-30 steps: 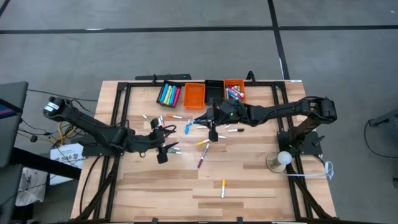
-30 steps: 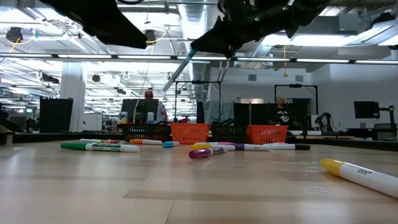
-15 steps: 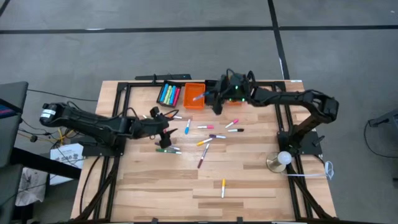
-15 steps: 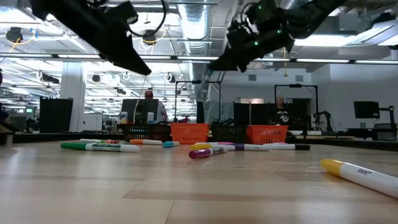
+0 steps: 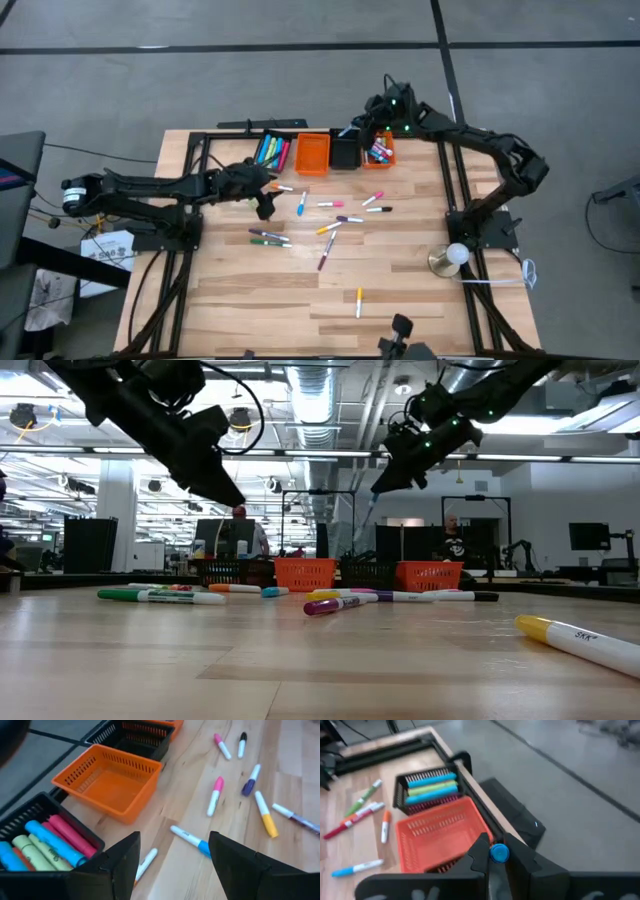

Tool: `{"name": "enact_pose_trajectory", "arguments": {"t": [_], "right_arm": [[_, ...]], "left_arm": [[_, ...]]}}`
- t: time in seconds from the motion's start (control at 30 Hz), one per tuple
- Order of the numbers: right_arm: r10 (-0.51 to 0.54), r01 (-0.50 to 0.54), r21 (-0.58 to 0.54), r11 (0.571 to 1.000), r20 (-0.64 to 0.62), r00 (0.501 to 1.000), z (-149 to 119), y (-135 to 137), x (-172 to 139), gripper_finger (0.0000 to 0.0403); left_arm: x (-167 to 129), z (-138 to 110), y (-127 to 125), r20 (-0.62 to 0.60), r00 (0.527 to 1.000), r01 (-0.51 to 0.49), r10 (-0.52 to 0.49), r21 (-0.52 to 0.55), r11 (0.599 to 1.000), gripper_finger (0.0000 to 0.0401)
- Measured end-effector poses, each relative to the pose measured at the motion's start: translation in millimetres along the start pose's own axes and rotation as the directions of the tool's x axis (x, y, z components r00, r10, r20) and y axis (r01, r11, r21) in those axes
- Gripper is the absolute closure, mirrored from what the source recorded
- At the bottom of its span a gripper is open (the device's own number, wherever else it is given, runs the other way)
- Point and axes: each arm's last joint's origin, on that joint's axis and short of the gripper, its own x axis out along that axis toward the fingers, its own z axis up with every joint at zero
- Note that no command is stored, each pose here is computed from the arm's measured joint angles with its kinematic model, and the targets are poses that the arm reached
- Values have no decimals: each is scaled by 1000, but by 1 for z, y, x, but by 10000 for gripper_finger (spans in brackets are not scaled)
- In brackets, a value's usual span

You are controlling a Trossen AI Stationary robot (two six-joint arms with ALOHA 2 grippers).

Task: Pick & Place Markers
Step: Put the small light blue marker pen into the right black basket

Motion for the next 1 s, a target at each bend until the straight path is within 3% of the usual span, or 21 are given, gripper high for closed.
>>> {"name": "enact_pose_trajectory", "arguments": {"t": [0.07, 0.27, 0.47, 0.63, 0.83, 1.0], "right_arm": [[11, -11, 1, 1000, -23, 1000, 6, -6, -3, 378], [187, -178, 92, 980, -99, 977, 7, -19, 4, 378], [253, -206, 200, 958, -253, 934, -15, -30, 42, 377], [375, -311, 262, 914, -249, 893, -25, -34, 69, 374], [376, -309, 258, 915, -273, 886, -25, -38, 82, 355], [283, -229, 193, 954, -325, 903, -20, -36, 80, 332]], "left_arm": [[1, 1, 2, 12, 1000, 12, -12, -10, 1000, 169], [1, 3, 2, 29, 999, 29, -29, -14, 999, 169], [0, 3, -1, 32, 995, 90, -90, -10, 996, 169], [0, 3, -2, 35, 992, 126, -125, -12, 992, 169], [0, 3, -3, 35, 990, 134, -134, -9, 991, 169], [0, 3, -4, 35, 990, 139, -139, -5, 990, 169]]}}
